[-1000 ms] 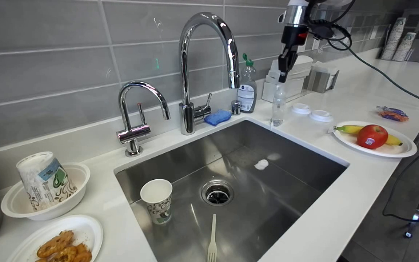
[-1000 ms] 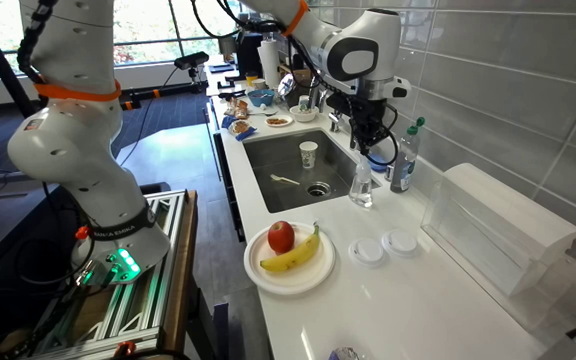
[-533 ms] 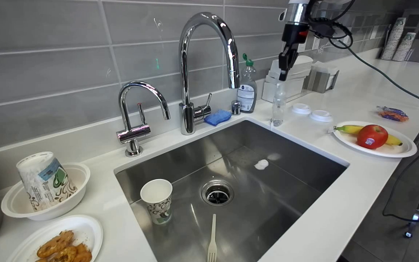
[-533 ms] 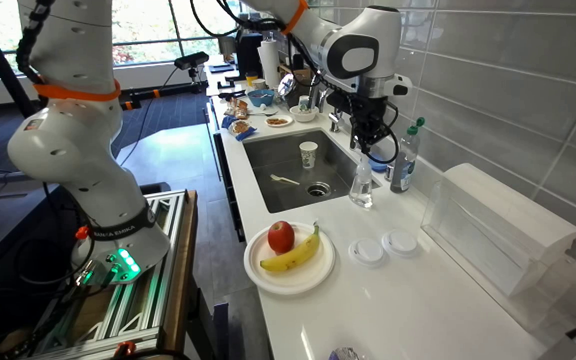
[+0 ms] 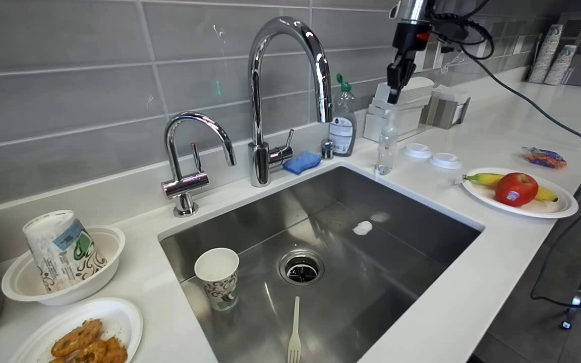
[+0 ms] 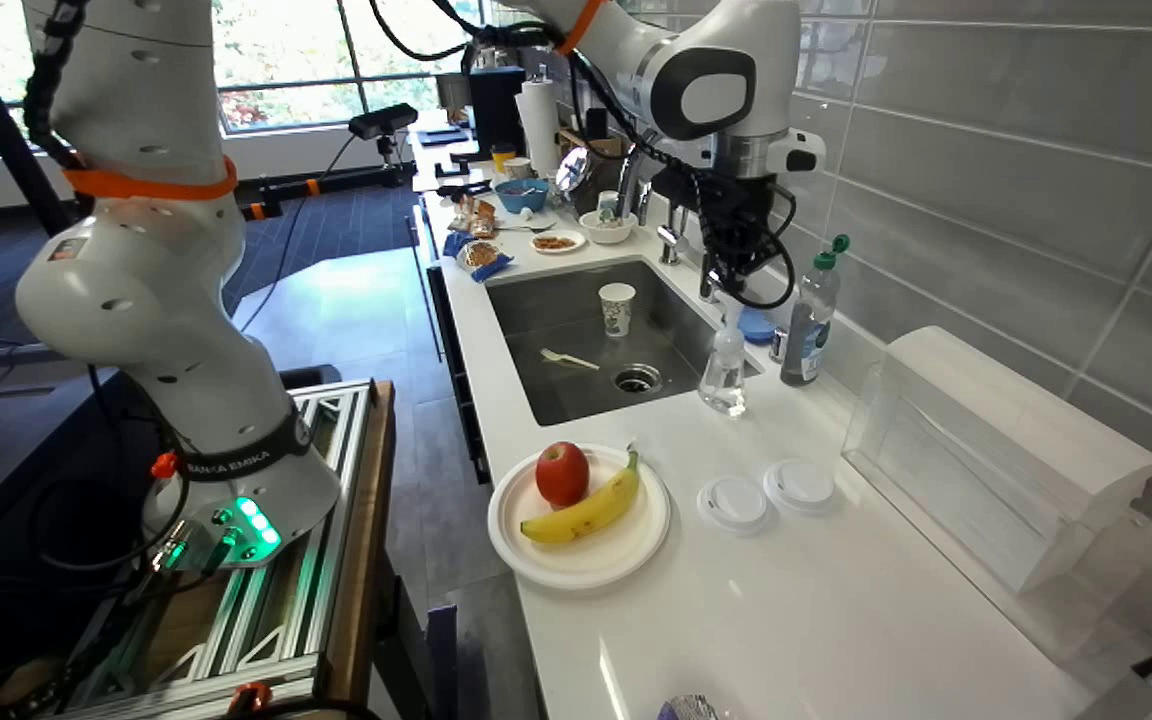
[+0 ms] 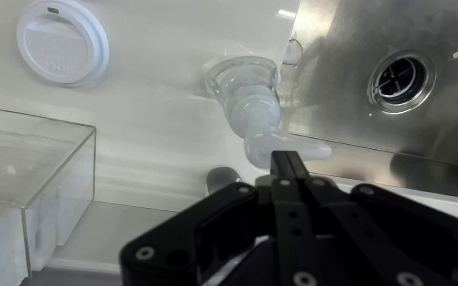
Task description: Press on the soap dispenser
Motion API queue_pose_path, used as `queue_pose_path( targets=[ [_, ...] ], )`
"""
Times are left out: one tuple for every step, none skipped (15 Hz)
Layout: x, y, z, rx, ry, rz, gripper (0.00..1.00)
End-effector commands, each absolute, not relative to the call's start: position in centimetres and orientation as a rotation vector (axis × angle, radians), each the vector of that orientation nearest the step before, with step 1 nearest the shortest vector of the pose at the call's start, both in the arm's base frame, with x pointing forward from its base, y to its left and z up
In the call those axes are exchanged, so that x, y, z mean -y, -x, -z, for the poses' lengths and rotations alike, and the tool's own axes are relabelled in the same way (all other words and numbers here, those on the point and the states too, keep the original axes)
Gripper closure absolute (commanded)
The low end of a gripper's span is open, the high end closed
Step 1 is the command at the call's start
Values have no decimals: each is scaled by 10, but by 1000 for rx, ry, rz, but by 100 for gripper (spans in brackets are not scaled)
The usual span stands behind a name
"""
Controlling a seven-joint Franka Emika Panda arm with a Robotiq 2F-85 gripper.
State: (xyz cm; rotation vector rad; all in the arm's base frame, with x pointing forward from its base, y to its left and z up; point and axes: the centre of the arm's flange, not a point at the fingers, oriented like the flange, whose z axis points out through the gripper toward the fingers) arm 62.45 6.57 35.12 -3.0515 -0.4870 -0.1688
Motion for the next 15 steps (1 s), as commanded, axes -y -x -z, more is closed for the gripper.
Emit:
queue_pose_path(
  targets=[
    [-70,-612,-374,458,3078,165,100],
    [-71,-610,-382,444,3082,174,100],
    [-72,-608,-389,433,3079,167,74],
    [-74,-606,-397,413,3093,163,73],
    [-77,-601,-405,391,3101,142,68],
    [-79,-597,-414,363,3113,121,60],
    [-82,-591,-424,317,3128,78,53],
    [-86,-585,-432,286,3135,48,46],
    [-91,-579,-440,234,3140,13,38],
    [-95,-573,-447,201,3124,-18,31],
    [-101,-568,-453,157,3132,-40,22],
    [-106,-562,-460,133,3131,-61,16],
    [-110,-557,-465,97,3139,-66,8],
    [-113,-552,-471,51,3150,-69,1],
    [-116,-548,-475,-6,3163,-65,0]
  ],
)
